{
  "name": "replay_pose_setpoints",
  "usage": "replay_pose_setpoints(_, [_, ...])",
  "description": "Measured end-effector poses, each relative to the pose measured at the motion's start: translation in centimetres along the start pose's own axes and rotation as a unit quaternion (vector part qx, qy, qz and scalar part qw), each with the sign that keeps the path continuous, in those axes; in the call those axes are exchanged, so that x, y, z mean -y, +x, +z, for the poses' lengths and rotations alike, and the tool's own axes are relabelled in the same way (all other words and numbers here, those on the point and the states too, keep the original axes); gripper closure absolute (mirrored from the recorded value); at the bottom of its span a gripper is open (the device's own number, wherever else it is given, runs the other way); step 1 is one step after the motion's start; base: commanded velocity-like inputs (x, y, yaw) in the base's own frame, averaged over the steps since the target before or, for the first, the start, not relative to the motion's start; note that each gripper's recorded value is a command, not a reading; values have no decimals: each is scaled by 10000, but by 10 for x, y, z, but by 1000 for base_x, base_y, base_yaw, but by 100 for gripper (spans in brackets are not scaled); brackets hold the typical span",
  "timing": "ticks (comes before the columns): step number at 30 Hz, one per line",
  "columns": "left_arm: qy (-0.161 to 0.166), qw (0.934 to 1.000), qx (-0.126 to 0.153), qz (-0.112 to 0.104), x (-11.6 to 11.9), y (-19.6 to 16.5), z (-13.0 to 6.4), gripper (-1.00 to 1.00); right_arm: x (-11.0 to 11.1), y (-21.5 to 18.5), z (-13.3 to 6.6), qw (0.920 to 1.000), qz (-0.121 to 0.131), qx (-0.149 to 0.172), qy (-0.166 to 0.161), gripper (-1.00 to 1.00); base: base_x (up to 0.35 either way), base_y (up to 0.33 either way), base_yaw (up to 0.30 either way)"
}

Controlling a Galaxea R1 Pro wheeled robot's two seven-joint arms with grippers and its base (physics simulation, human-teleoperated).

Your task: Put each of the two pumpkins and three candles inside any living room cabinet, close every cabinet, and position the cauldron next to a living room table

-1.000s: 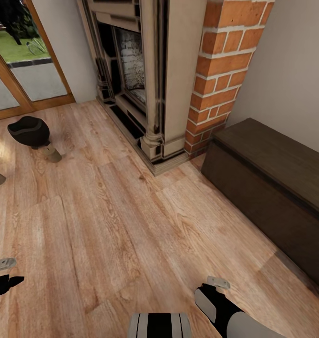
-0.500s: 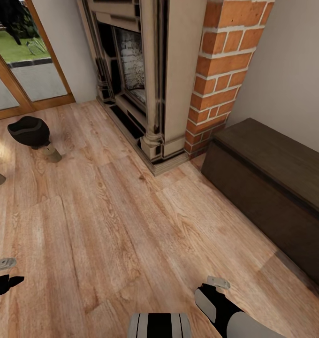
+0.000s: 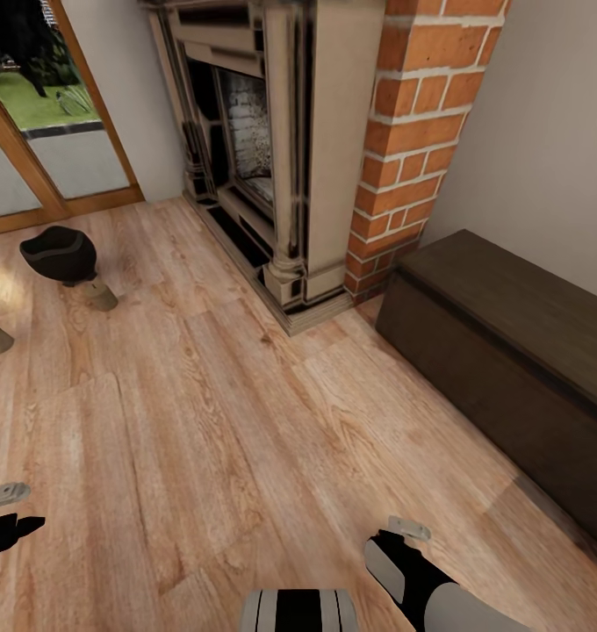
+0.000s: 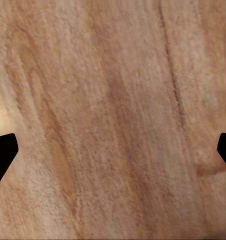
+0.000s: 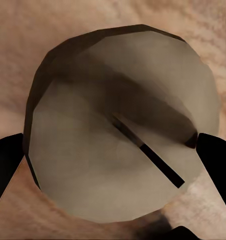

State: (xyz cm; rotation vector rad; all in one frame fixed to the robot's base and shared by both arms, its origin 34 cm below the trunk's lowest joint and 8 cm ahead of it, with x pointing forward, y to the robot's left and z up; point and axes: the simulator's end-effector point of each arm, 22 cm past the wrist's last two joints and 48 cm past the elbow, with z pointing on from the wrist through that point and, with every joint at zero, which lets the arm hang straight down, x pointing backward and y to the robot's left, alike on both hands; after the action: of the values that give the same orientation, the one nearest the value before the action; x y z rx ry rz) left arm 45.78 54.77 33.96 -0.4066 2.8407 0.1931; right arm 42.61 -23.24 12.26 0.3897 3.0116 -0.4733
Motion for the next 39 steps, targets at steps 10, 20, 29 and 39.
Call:
replay_pose_setpoints(10, [35,9998,209,-22,0,-11,-14,-100,-1,-24,-16,9992,185,354,-74,100,0,0,0])
replay_pose_setpoints(20, [435,9987,130,-213,22,4,-11,-100,-17,-31,-29,9985,189,476,-184,100,0,0,0])
replay_pose_setpoints(29, [1041,9931,254,-469,61,5,-15,-100,-22,-41,-42,9975,209,616,-283,100,0,0,0])
replay_pose_setpoints(39, [1334,9884,366,-626,87,7,-24,-100,-22,-55,-58,9958,269,801,-342,100,0,0,0])
